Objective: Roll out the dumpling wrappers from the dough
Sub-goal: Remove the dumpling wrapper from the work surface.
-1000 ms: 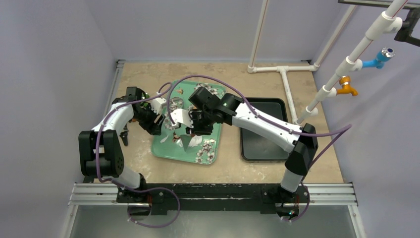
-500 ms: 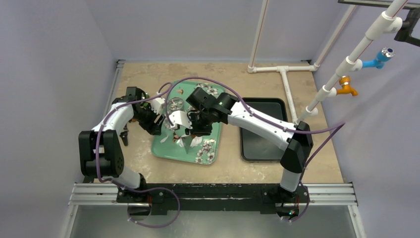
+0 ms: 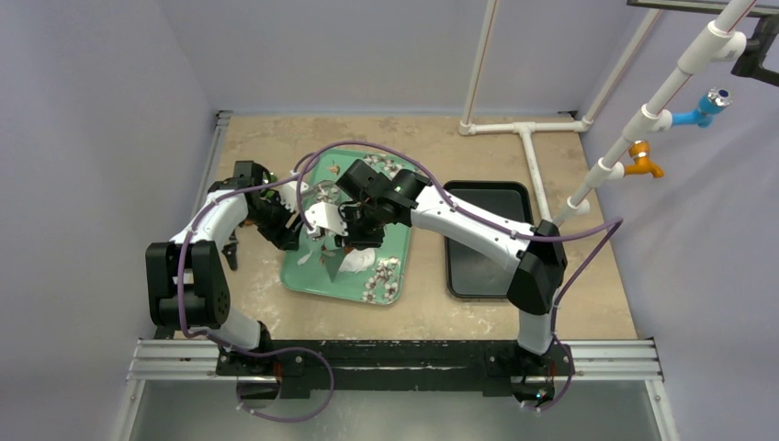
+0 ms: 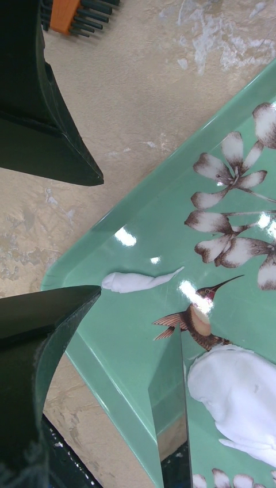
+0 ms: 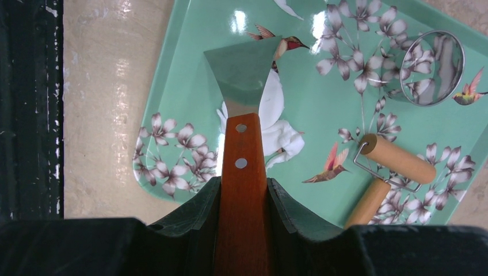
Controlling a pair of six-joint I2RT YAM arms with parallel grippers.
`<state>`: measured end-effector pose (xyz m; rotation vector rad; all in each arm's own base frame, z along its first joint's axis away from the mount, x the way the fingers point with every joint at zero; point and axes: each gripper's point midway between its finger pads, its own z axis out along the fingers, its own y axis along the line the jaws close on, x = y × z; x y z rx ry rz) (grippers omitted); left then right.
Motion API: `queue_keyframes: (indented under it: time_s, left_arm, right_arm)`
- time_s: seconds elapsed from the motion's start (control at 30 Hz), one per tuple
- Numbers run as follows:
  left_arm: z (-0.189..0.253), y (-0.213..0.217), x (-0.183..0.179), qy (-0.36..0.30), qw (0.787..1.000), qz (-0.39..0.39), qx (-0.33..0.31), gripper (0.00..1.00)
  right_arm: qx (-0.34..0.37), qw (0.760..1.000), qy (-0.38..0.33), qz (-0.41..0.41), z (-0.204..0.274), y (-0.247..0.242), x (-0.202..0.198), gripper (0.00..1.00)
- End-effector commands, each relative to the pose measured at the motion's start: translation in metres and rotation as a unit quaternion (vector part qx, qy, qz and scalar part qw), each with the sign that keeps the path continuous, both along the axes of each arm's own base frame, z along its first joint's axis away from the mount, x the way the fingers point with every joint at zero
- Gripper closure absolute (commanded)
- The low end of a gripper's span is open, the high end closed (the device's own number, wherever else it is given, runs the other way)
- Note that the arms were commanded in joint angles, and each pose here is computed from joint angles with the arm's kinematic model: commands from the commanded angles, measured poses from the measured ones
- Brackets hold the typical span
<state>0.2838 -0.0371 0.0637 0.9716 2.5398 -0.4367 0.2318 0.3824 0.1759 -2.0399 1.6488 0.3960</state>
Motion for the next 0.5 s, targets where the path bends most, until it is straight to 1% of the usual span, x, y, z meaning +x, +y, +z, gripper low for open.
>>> queue_keyframes:
  time_s: [0.0, 0.27, 0.47]
  left_arm:
    - [0.003, -0.003, -0.001, -0.010, 1.000, -0.011, -0.014, 0.36]
    - [0.003, -0.003, -0.001, -0.009, 1.000, -0.012, -0.015, 0.36]
    - [0.003, -0.003, -0.001, -0.010, 1.000, -0.012, -0.015, 0.36]
  right_arm:
    - [0.004, 1.000, -0.024, -0.004, 0.011, 0.002, 0.008, 1.00]
    - [0.006, 1.000, -0.028, -0.005, 0.024, -0.011, 0.001, 1.00]
    - [-0.001, 0.998, -0.050, -0.026, 0.025, -0.021, 0.010, 1.00]
